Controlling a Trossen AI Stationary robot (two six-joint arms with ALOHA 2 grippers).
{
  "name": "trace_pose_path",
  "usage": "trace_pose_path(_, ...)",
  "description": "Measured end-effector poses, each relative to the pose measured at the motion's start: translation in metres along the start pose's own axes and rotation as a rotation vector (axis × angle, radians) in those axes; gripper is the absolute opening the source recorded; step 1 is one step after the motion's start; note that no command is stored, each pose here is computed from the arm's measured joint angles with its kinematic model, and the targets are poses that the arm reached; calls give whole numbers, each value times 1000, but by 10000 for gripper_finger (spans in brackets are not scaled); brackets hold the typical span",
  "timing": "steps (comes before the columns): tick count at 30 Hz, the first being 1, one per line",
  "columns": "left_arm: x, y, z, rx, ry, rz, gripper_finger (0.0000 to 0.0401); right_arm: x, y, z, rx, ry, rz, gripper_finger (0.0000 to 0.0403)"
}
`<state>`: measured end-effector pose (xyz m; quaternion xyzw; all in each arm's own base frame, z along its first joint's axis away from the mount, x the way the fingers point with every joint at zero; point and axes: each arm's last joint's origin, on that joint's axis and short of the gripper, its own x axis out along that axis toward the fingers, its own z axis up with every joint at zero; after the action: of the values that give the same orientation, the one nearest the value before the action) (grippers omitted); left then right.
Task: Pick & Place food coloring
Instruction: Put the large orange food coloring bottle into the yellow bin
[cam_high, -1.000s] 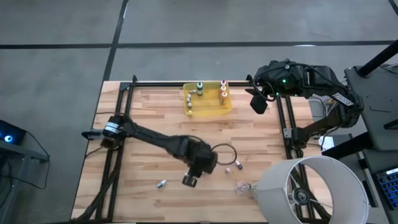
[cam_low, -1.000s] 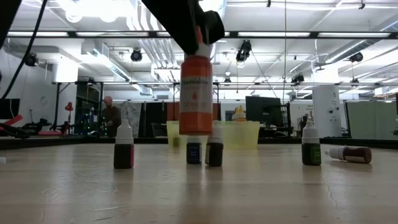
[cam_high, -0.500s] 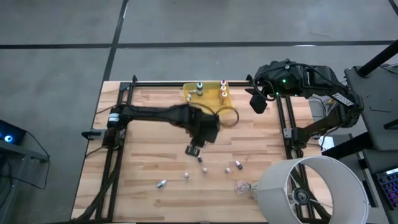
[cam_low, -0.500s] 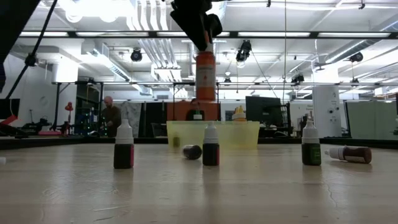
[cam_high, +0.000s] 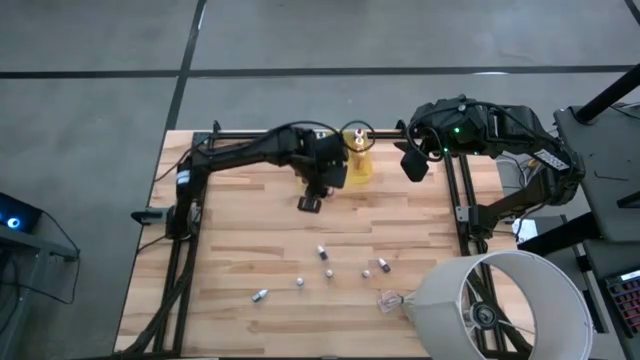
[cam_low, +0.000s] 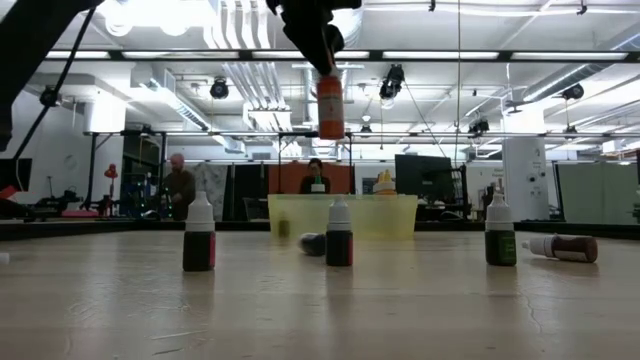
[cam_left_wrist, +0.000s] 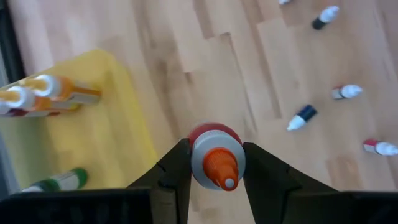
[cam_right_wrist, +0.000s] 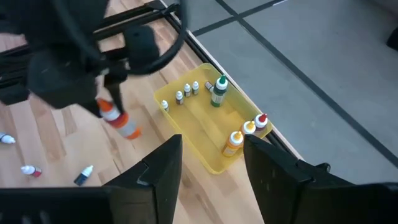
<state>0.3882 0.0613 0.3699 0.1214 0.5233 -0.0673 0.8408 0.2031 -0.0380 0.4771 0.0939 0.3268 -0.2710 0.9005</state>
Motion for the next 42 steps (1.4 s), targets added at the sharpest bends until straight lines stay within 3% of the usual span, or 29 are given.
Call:
trace_pose_path(23,-14,99,-52,-331,-25,163,96,0,0,0,24,-1,0,164)
trace_pose_path(32,-14,115,-61,-365,-52,203,96,0,0,0,17,0,0,164)
trace_pose_path(42,27,119,-77,-385,12,172,96,0,0,0,18,0,0,164)
